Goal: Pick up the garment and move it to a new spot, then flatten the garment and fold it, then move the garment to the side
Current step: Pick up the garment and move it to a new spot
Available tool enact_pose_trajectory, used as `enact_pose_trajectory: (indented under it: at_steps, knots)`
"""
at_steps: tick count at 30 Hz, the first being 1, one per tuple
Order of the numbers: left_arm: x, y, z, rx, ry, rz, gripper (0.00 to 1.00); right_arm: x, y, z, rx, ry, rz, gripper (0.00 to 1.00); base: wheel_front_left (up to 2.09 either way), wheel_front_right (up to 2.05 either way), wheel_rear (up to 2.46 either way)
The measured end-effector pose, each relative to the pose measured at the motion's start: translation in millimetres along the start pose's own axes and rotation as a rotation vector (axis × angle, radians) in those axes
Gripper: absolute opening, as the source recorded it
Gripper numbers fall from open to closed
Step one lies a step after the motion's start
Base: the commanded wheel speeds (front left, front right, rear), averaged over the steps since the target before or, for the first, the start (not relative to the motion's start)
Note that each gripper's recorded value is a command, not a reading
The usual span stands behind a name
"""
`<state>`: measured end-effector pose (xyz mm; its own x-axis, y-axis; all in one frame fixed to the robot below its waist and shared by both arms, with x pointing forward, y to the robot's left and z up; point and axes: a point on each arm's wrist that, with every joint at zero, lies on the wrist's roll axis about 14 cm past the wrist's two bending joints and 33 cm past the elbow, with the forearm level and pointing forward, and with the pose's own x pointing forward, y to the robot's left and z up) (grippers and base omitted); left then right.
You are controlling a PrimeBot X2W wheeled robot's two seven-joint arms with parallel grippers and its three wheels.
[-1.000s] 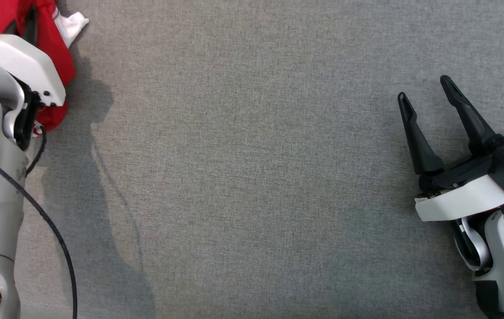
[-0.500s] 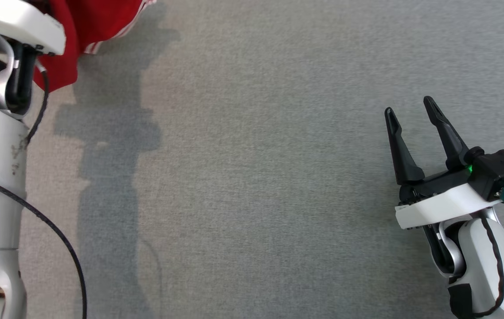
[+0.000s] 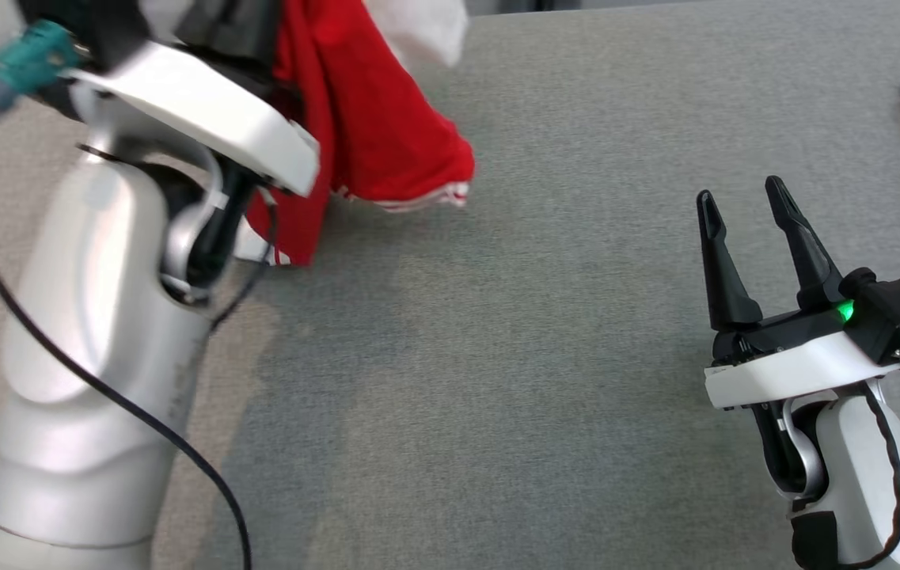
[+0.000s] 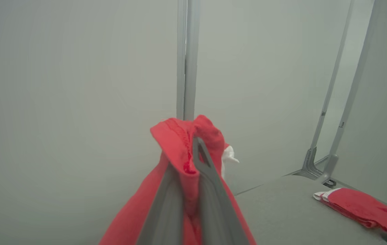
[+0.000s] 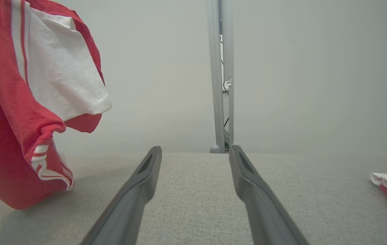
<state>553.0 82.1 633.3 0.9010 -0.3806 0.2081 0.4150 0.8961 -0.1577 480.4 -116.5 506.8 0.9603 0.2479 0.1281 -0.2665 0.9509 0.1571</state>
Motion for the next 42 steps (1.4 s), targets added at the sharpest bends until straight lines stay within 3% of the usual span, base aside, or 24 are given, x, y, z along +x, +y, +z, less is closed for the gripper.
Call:
enact_pose_trajectory:
  at_steps: [9,16,18,26,30,34,37,42]
  knots:
    - [-0.6,-114.1,-80.2,0.022,0.156,-0.235,0.00,-20.1,-30.9,15.7,-0.022,-0.023,-0.097,1.00,0.00,0.00,0.00]
    - [-22.0,-183.1,-149.5,0.016,0.303,-0.384,0.01,-39.6,-62.4,28.0,-0.046,-0.039,-0.195,1.00,0.00,0.00,0.00]
    - [-32.1,-202.8,-164.2,0.008,0.341,-0.435,1.00,-44.9,-70.8,30.3,-0.051,-0.042,-0.223,1.00,0.00,0.00,0.00]
    - [-65.7,-242.8,-181.8,-0.035,0.408,-0.556,1.00,-49.5,-83.8,38.5,-0.063,-0.061,-0.260,1.00,0.00,0.00,0.00]
    - [-69.0,-240.9,-170.9,-0.061,0.381,-0.537,1.00,-44.0,-77.8,44.9,-0.069,-0.081,-0.235,1.00,0.00,0.00,0.00]
    - [-52.7,-215.2,-144.5,-0.066,0.279,-0.427,1.00,-37.1,-65.2,49.1,-0.076,-0.090,-0.186,1.00,0.00,0.00,0.00]
    - [-42.3,-176.1,-124.2,-0.042,0.204,-0.304,1.00,-32.8,-54.3,49.5,-0.080,-0.089,-0.147,1.00,0.00,0.00,0.00]
    - [-45.9,-85.3,-89.9,0.093,0.112,-0.080,1.00,-25.1,-27.3,42.4,-0.083,-0.065,-0.056,1.00,0.00,0.00,0.00]
